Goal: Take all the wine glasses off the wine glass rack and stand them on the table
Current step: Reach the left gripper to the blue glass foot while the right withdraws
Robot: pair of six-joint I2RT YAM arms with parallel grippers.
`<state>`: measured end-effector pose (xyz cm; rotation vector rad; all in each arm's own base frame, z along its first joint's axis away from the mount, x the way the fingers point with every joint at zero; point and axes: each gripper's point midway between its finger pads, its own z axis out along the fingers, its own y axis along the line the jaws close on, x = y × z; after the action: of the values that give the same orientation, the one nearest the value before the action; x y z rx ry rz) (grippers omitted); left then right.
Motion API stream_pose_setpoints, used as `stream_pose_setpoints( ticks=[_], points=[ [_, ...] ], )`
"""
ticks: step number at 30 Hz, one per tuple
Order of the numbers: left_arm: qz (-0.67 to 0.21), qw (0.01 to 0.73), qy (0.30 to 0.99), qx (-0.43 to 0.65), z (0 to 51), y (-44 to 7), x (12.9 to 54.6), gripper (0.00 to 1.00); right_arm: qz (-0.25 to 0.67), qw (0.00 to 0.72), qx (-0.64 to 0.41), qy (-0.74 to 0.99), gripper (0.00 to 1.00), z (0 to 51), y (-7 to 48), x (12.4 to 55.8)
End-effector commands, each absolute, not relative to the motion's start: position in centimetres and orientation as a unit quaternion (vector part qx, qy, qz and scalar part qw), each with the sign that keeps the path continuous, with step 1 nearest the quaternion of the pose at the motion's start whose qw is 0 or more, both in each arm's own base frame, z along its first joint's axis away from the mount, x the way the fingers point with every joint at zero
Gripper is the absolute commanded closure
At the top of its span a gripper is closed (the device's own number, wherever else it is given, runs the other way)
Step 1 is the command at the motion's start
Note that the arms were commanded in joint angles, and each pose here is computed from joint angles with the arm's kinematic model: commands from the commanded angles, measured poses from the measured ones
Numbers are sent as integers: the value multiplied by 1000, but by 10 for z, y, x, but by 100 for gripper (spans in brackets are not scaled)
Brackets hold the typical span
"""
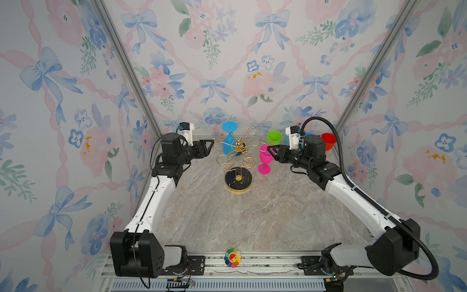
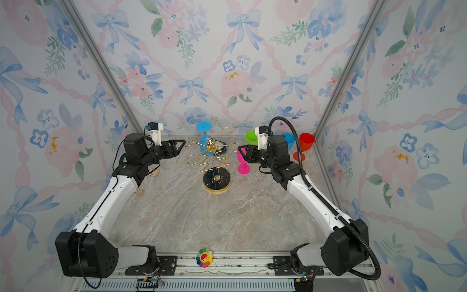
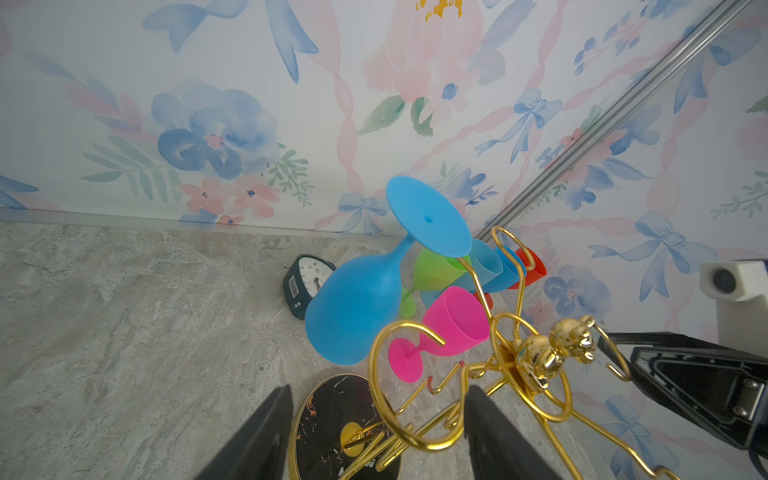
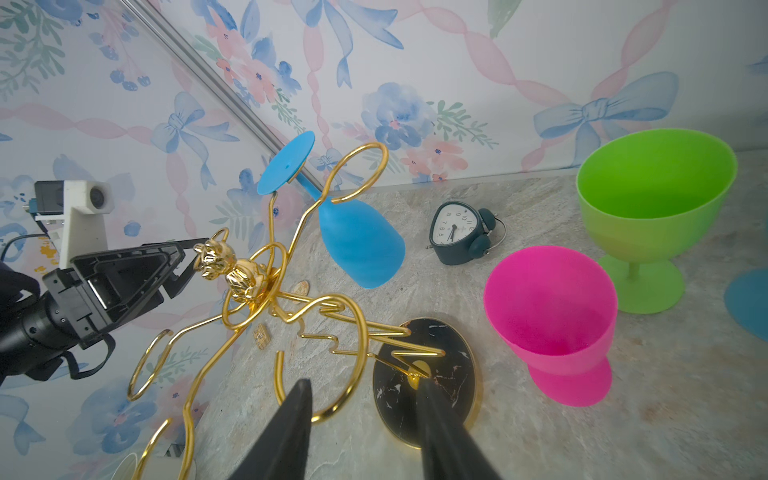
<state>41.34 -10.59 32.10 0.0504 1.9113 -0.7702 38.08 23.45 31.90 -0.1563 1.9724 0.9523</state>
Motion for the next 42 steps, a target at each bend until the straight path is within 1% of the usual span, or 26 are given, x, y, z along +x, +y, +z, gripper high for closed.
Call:
stream_pose_setpoints(
  ticks=[1, 4, 9, 15, 18, 21, 24, 29, 40, 42],
  points=[
    [-329, 513, 792, 23, 327, -112, 417, 35, 409, 463, -66, 783, 58, 337, 243, 384],
    [-334, 508, 794, 24, 325, -116, 419, 38, 418, 459, -64, 781, 60, 338, 245, 385],
    [-341, 502, 794, 28, 323, -121, 418, 46, 431, 447, -62, 782, 68, 334, 249, 389],
    [-349, 500, 792, 30, 326, -123, 413, 63, 438, 438, -59, 782, 83, 333, 251, 395],
    [-354, 499, 791, 30, 327, -124, 409, 69, 441, 437, -57, 782, 86, 334, 250, 399],
    [-359, 498, 789, 30, 328, -125, 403, 71, 444, 436, -52, 781, 87, 333, 247, 404],
    [-361, 498, 788, 29, 328, -125, 396, 71, 447, 435, -48, 781, 90, 334, 243, 412],
    [-368, 500, 783, 32, 331, -125, 384, 72, 454, 428, -52, 780, 91, 334, 244, 422],
    [-381, 509, 771, 38, 341, -126, 357, 72, 465, 408, -65, 783, 90, 333, 253, 440],
    [-379, 512, 770, 38, 342, -125, 355, 71, 465, 407, -66, 784, 88, 333, 253, 440]
  ],
)
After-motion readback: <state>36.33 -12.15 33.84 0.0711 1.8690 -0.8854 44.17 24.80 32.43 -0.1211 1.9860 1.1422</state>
